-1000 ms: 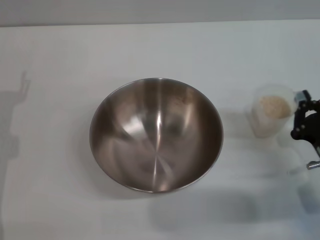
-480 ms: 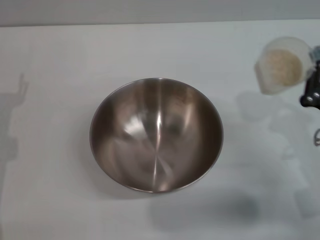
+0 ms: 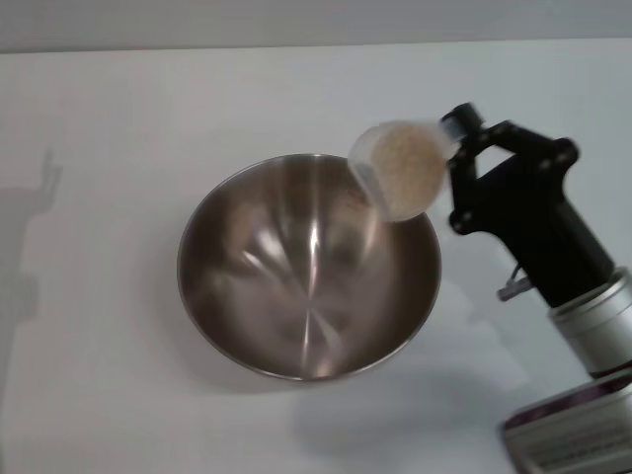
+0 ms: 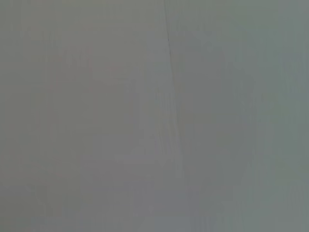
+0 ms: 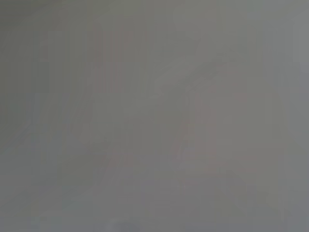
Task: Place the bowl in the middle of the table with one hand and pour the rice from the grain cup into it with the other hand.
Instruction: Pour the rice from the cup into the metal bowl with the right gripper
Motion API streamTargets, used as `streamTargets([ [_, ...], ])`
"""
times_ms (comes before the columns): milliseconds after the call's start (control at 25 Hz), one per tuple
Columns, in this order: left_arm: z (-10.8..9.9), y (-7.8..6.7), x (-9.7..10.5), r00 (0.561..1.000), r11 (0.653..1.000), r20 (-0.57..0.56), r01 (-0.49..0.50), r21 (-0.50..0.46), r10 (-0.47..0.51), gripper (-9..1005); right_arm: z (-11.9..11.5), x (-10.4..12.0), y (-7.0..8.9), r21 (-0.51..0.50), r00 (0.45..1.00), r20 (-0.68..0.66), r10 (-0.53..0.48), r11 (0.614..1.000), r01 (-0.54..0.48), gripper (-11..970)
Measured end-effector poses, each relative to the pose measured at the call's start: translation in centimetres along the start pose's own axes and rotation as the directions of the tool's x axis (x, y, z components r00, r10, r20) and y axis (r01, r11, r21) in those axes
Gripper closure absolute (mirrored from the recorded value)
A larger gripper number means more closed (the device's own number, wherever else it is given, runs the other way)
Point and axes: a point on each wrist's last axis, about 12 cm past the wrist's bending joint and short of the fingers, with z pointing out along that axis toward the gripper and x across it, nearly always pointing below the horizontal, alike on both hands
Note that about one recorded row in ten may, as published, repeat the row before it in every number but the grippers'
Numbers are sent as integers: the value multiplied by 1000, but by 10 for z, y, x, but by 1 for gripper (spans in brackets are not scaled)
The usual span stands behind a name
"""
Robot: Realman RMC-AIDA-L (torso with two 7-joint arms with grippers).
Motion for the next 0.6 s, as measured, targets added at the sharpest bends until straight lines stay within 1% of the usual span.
streamTargets([
  [40, 0, 0, 0, 1000, 1000, 0, 1, 0, -1, 176, 2, -6, 5, -22, 995, 20, -100, 995, 100, 944],
  [120, 0, 0, 0, 1000, 1000, 0, 1, 0, -1, 176, 3, -12, 10, -34, 979, 48, -197, 979, 199, 944],
  [200, 0, 0, 0, 1000, 1000, 1, 1, 1, -1, 176, 4, -17, 13, -38, 961, 70, -267, 962, 270, 944],
  [240, 1, -1, 0, 1000, 1000, 1, 1, 3, -1, 176, 4, -18, 15, -43, 946, 76, -314, 947, 318, 944],
  [280, 1, -1, 0, 1000, 1000, 1, 1, 3, -1, 176, 4, -18, 15, -43, 946, 76, -314, 947, 318, 944],
  [320, 1, -1, 0, 1000, 1000, 1, 2, 7, -2, 176, 5, -22, 19, -51, 909, 82, -410, 909, 414, 944],
  [360, 1, -1, 0, 1000, 1000, 1, 2, 7, -2, 176, 5, -22, 19, -51, 909, 82, -410, 909, 414, 944],
  [400, 1, -2, 0, 1000, 1000, 2, 2, 9, -2, 176, 5, -23, 21, -54, 889, 87, -450, 889, 455, 944],
  [440, 1, -2, 0, 1000, 1000, 1, 3, 12, -3, 176, 6, -27, 24, -56, 859, 105, -501, 860, 508, 944],
  [560, 1, -3, -1, 1000, 1000, 2, 4, 15, -4, 176, 5, -30, 27, -50, 803, 135, -581, 805, 591, 944],
  [600, 1, -3, -1, 1000, 1000, 2, 4, 15, -4, 176, 5, -30, 27, -50, 803, 135, -581, 805, 591, 944],
])
